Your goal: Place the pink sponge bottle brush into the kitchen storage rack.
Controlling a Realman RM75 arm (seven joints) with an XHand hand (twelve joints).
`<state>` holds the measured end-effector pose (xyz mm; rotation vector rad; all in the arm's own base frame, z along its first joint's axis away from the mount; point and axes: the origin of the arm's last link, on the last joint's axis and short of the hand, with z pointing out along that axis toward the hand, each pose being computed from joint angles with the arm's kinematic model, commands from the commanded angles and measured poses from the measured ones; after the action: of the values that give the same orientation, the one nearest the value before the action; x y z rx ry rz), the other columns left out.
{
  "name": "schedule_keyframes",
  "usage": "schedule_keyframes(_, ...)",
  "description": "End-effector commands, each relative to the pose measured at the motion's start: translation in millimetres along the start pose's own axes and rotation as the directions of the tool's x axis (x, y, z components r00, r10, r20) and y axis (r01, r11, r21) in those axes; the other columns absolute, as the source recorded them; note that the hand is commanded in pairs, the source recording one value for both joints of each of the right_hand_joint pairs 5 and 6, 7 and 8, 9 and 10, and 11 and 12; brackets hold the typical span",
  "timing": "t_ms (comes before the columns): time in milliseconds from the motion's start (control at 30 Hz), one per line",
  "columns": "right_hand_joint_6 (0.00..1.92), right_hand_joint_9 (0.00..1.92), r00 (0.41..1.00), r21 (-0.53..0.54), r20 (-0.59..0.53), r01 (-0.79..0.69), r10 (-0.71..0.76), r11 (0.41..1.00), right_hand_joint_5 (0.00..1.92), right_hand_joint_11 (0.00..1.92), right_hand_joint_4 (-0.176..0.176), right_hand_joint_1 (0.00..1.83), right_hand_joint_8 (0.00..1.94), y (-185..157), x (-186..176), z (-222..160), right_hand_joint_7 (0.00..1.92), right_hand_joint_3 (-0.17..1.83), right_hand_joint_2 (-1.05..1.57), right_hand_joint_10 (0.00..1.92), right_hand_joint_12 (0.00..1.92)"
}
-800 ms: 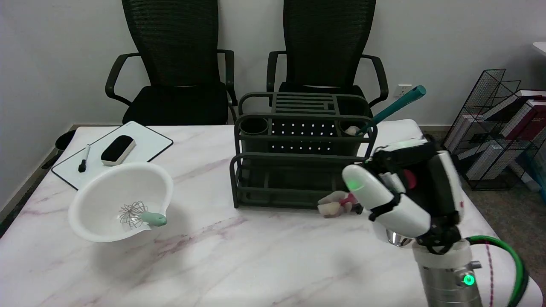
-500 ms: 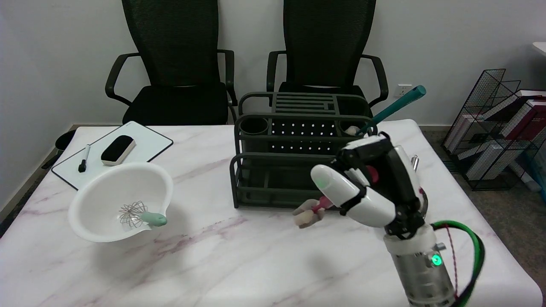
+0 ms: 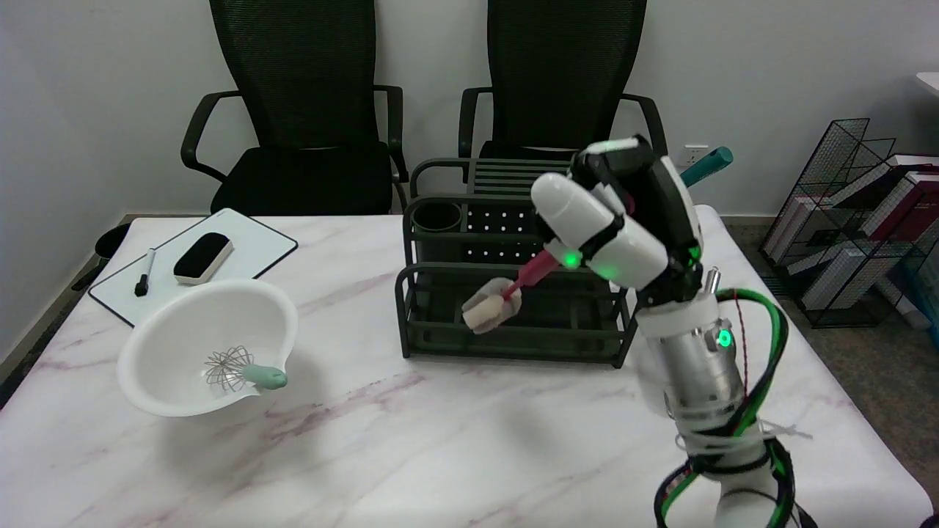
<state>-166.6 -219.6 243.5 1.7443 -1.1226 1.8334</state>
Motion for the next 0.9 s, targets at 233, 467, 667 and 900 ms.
schedule_keyframes(233,1.92,1.92,0.995,0.059,0.009,-0.103,0.103,0.993,1.92,1.92,0.0,1.21,1.92,-36,73,128,1.92,0.16,1.57,1.92,1.92)
schedule_keyframes(467,1.92,1.92,0.993,0.04,0.039,-0.113,0.112,0.993,1.92,1.92,0.0,1.21,1.92,-49,85,180,1.92,0.16,1.57,1.92,1.92)
schedule_keyframes(667,1.92,1.92,0.982,0.016,0.017,-0.188,0.188,0.982,1.92,1.92,0.0,1.2,1.92,-34,102,209,1.92,0.14,1.57,1.92,1.92)
schedule_keyframes(900,1.92,1.92,0.98,-0.002,0.063,-0.19,0.19,0.982,1.92,1.91,0.0,1.2,1.92,-32,97,233,1.92,0.15,1.57,1.92,1.91)
